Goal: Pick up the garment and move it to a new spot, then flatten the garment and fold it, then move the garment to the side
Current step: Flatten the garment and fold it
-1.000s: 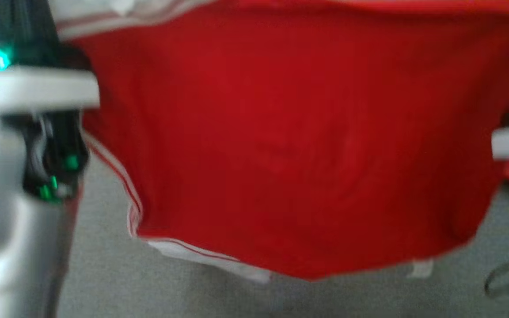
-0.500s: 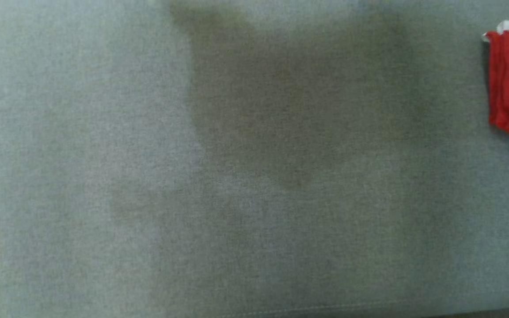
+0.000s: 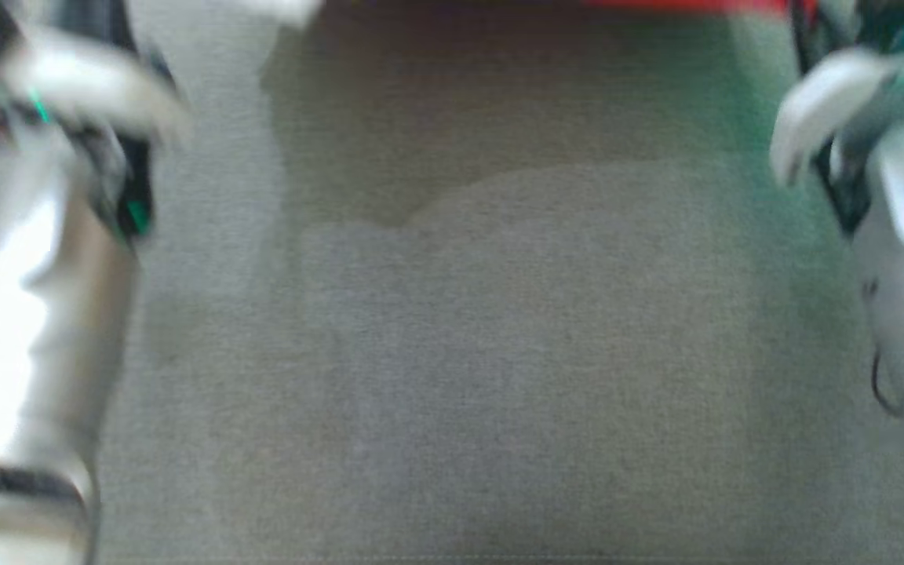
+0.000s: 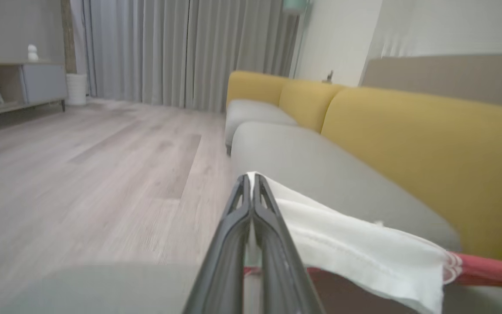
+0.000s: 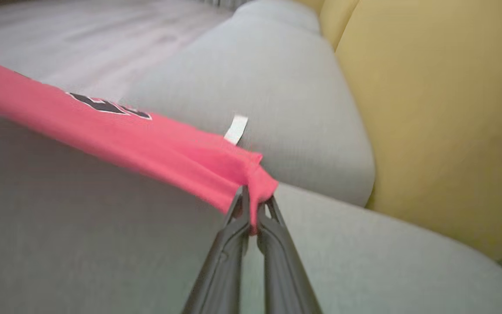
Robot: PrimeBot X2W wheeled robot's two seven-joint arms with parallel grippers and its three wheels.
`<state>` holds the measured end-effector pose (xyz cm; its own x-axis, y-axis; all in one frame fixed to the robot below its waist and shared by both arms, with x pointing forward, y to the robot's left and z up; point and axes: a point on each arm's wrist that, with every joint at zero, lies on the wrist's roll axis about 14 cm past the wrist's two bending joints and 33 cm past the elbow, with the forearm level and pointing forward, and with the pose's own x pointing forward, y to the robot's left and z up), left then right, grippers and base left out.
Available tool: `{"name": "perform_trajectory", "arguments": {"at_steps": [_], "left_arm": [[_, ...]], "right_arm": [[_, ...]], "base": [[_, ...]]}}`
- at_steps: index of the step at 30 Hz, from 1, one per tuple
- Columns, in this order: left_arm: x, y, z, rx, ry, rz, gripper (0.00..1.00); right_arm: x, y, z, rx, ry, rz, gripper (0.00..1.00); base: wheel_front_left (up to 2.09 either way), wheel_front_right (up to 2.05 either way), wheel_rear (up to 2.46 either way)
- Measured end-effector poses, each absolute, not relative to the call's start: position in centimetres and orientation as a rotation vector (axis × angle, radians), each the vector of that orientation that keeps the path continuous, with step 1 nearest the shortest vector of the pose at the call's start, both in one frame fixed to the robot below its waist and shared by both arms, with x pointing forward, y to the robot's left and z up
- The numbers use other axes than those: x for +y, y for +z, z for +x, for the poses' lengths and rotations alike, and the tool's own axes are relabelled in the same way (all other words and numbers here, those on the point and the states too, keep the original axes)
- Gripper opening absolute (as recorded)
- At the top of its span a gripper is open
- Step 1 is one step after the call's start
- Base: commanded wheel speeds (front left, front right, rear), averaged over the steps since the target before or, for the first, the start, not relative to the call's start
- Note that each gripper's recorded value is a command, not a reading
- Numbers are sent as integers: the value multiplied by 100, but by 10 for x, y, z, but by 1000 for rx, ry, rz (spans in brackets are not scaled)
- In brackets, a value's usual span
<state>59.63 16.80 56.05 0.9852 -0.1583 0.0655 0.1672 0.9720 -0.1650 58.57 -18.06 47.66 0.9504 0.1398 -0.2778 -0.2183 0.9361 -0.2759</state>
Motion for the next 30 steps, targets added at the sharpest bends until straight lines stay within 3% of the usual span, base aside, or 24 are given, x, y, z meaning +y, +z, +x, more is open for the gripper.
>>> {"name": "perform_trajectory", "arguments": {"at_steps": [4,14,30], "left_arm": [[178,494,550,112,-152,-123,0],[182,419,441,420,-292,105,0],[167,430,332,624,-474,85,0]], "right_arm": [[-180,439,558,394,226,-363,0],[-187,418,500,566,279,-451,0],[-203,428,406,784,385,-356,0]], "base": [[0,0,0],[0,0,0],[0,0,0]]}}
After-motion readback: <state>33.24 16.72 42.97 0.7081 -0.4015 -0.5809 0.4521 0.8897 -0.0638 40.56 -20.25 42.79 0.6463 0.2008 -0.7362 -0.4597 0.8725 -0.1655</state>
